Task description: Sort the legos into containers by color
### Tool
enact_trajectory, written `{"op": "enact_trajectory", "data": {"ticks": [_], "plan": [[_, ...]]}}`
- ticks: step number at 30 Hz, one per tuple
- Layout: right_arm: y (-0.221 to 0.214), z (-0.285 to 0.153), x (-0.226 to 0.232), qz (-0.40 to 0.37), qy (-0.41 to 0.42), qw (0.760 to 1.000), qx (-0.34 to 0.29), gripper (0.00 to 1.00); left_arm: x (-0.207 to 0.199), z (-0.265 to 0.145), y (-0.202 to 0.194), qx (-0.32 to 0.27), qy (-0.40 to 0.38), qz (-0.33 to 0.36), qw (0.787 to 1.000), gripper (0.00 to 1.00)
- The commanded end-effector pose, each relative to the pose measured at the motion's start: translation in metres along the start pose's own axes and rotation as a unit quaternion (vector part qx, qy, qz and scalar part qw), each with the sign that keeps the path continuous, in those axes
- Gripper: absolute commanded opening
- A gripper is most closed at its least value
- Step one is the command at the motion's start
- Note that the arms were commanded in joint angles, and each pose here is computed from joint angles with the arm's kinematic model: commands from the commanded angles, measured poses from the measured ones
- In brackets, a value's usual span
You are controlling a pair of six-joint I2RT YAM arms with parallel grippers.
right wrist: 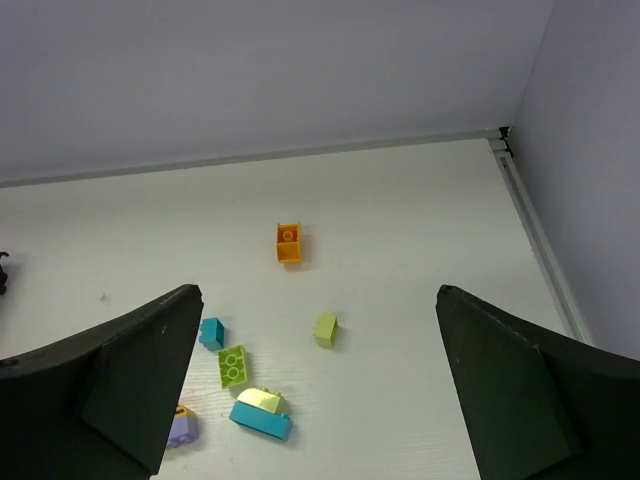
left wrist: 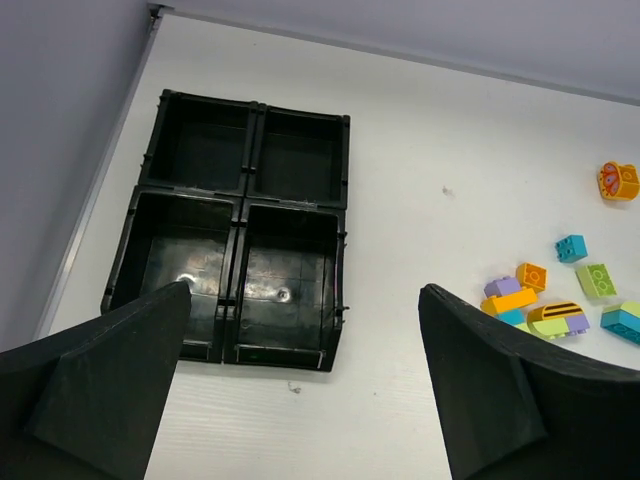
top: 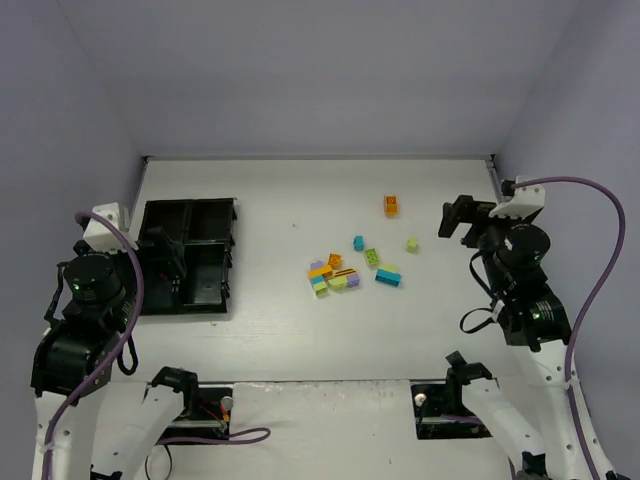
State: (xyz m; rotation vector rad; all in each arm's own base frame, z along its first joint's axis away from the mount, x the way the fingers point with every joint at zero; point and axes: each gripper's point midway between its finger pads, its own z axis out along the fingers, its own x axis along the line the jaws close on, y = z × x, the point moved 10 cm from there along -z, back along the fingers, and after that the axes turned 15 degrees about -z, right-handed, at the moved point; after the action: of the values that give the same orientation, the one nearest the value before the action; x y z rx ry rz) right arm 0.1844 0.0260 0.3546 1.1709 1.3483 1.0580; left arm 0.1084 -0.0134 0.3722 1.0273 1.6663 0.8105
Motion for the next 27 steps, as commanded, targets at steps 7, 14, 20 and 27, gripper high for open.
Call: {"op": "enact_trajectory", "data": {"ticks": [7,14,20,27], "plan": [[-0.007,0.023,0.005,0.052,-0.039,0.998,0.01,1.0,-0.034,0.046,0.002,0.077,-0.045,-0.064,0.994,0.89],[-0.035,0.046,0.009,0.067,-0.085,0.987,0.118,1.0,-0.094,0.106,-0.029,0.159,-0.063,-0.105,0.98,0.89],[-0.051,0.055,0.019,0.08,-0.065,0.981,0.166,1.0,-0.175,0.147,-0.072,0.219,-0.075,-0.101,0.968,0.89],[-0.067,0.063,0.03,0.114,-0.043,0.971,0.203,1.0,-0.258,0.19,-0.128,0.25,-0.047,-0.072,0.965,0.88]]}}
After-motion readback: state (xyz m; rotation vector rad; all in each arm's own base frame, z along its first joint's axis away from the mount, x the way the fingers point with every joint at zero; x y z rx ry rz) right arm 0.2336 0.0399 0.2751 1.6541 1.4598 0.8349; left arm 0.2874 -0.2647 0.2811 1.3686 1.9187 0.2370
